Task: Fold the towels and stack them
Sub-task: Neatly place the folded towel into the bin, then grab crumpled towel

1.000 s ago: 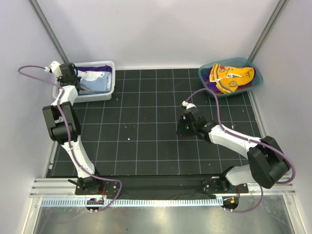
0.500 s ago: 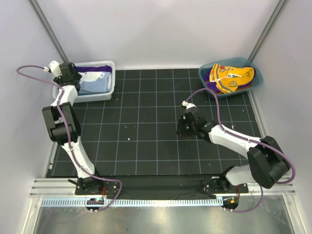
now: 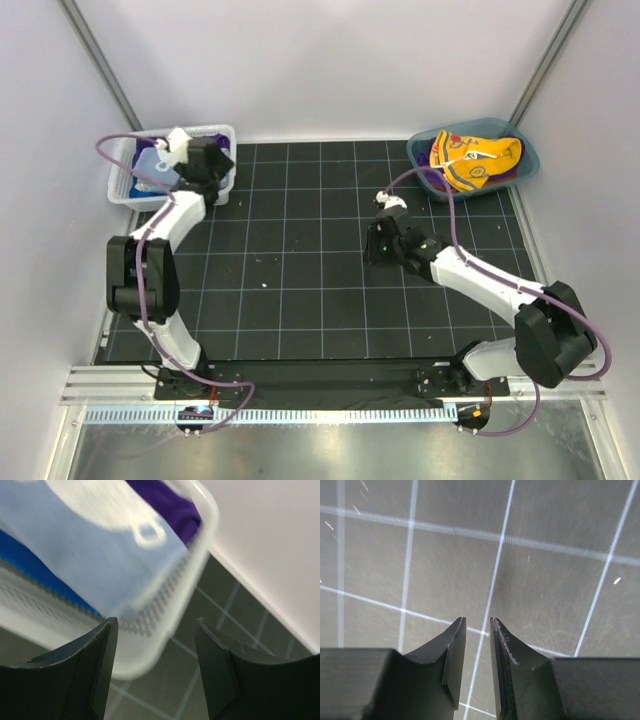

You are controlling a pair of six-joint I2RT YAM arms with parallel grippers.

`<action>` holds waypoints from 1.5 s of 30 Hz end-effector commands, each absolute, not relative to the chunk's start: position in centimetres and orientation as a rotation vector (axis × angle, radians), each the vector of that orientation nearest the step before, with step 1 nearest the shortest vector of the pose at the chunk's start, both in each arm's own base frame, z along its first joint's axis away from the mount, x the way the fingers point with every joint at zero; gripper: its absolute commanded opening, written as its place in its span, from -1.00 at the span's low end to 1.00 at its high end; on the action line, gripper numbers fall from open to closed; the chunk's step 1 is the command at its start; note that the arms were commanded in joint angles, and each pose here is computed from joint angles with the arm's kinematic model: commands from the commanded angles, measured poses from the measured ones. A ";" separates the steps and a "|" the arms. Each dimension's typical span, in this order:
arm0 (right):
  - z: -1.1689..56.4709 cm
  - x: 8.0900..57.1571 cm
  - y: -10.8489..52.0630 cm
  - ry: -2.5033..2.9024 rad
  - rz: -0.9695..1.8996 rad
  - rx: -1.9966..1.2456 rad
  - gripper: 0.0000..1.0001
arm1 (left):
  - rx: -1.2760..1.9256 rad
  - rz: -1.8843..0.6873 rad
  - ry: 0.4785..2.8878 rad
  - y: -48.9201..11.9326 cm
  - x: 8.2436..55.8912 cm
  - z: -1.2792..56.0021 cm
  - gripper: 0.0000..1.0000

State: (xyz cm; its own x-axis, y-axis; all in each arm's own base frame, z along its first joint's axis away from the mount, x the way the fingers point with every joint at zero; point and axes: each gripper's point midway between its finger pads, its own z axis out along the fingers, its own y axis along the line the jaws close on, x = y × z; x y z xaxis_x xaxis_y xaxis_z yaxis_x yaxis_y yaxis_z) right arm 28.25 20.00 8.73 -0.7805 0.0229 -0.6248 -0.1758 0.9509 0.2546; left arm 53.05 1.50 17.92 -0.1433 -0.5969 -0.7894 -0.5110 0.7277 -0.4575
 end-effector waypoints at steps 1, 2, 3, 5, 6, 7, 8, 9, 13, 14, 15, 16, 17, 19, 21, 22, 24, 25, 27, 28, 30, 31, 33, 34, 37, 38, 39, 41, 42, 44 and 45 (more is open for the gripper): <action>13.6 31.1 18.8 2.328 0.358 -0.014 -0.32 | -0.835 -0.228 1.720 -3.3 50.7 22.2 0.32; 15.0 32.0 18.8 2.302 0.364 0.002 -0.31 | -0.779 -0.263 1.750 -6.3 49.8 22.2 0.32; 15.5 32.7 18.2 2.296 0.344 0.028 -0.31 | -0.742 -0.268 1.793 -8.0 48.6 21.5 0.32; 17.5 34.8 16.4 2.272 0.298 0.091 -0.30 | -0.661 -0.308 1.834 -11.0 46.7 21.9 0.32; 17.3 35.8 15.5 2.284 0.258 0.120 -0.29 | -0.586 -0.348 1.886 -13.9 44.7 22.2 0.32; 17.7 36.7 14.5 2.281 0.225 0.151 -0.29 | -0.550 -0.363 1.917 -15.0 43.6 22.3 0.32; 19.2 38.5 12.2 2.258 0.197 0.231 -0.29 | -0.490 -0.410 1.959 -16.8 42.4 22.3 0.32; 18.7 39.5 11.2 2.272 0.168 0.263 -0.29 | -0.426 -0.433 2.003 -18.4 40.1 22.8 0.32; 20.0 43.9 5.0 2.219 0.076 0.490 -0.24 | -0.235 -0.554 2.120 -21.7 34.2 24.2 0.34; 21.4 45.4 4.1 2.170 0.083 0.532 -0.19 | -0.186 -0.568 2.145 -21.9 33.2 24.5 0.34; 20.1 46.7 2.1 2.175 0.052 0.610 -0.17 | -0.149 -0.618 2.148 -21.9 31.7 26.1 0.35; 20.3 47.7 1.1 2.158 0.038 0.652 -0.17 | -0.123 -0.631 2.155 -21.8 30.7 26.6 0.35; 21.8 49.5 0.1 2.106 0.043 0.677 -0.16 | -0.081 -0.627 2.177 -21.4 29.6 26.5 0.37; 19.9 52.2 -1.8 2.105 0.005 0.730 -0.15 | -0.019 -0.654 2.170 -20.6 27.4 27.8 0.38; 22.0 55.0 -4.2 2.013 -0.021 0.768 -0.13 | 0.054 -0.625 2.198 -19.5 25.7 27.1 0.41; 21.5 56.0 -5.5 1.993 -0.022 0.798 -0.12 | 0.088 -0.630 2.204 -19.3 24.9 26.9 0.42; 20.5 59.1 -6.7 1.958 0.006 0.828 -0.11 | 0.126 -0.586 2.203 -18.0 23.8 26.7 0.44; 19.9 59.7 -7.9 1.958 -0.005 0.859 -0.11 | 0.129 -0.576 2.196 -17.7 23.6 26.7 0.45; 18.3 62.1 -8.8 1.947 0.025 0.902 -0.11 | 0.141 -0.588 2.185 -17.6 23.2 26.3 0.46; 18.2 62.7 -9.2 1.937 0.029 0.911 -0.11 | 0.140 -0.593 2.188 -17.6 23.1 26.1 0.46; 17.5 63.9 -10.1 1.902 0.040 0.936 -0.10 | 0.146 -0.609 2.206 -18.0 23.0 25.1 0.46; 17.1 64.3 -10.1 1.896 0.058 0.938 -0.08 | 0.167 -0.642 2.214 -18.5 22.7 24.9 0.46; 15.8 65.2 -10.9 1.870 0.085 0.972 -0.06 | 0.164 -0.629 2.234 -18.5 22.8 23.6 0.45; 15.3 65.5 -10.9 1.873 0.108 0.972 -0.06 | 0.167 -0.639 2.228 -18.7 22.9 23.5 0.46; 13.1 65.9 -11.3 1.891 0.120 1.010 -0.07 | 0.166 -0.629 2.241 -18.7 23.1 22.8 0.46; 12.6 65.9 -11.4 1.896 0.122 1.009 -0.07 | 0.166 -0.628 2.244 -18.8 23.1 22.7 0.45; 12.0 65.8 -11.5 1.901 0.121 1.011 -0.08 | 0.167 -0.630 2.243 -18.8 23.1 22.7 0.45; 11.4 65.6 -11.5 1.902 0.127 1.010 -0.09 | 0.165 -0.627 2.242 -18.8 23.2 22.6 0.46; 11.2 65.5 -11.5 1.900 0.129 1.011 -0.10 | 0.162 -0.626 2.242 -18.7 23.2 22.5 0.46; 11.0 65.5 -11.4 1.897 0.142 1.007 -0.14 | 0.161 -0.621 2.246 -18.7 23.2 22.3 0.45; 10.9 65.4 -11.4 1.903 0.142 1.007 -0.16 | 0.161 -0.620 2.248 -18.7 23.2 22.2 0.45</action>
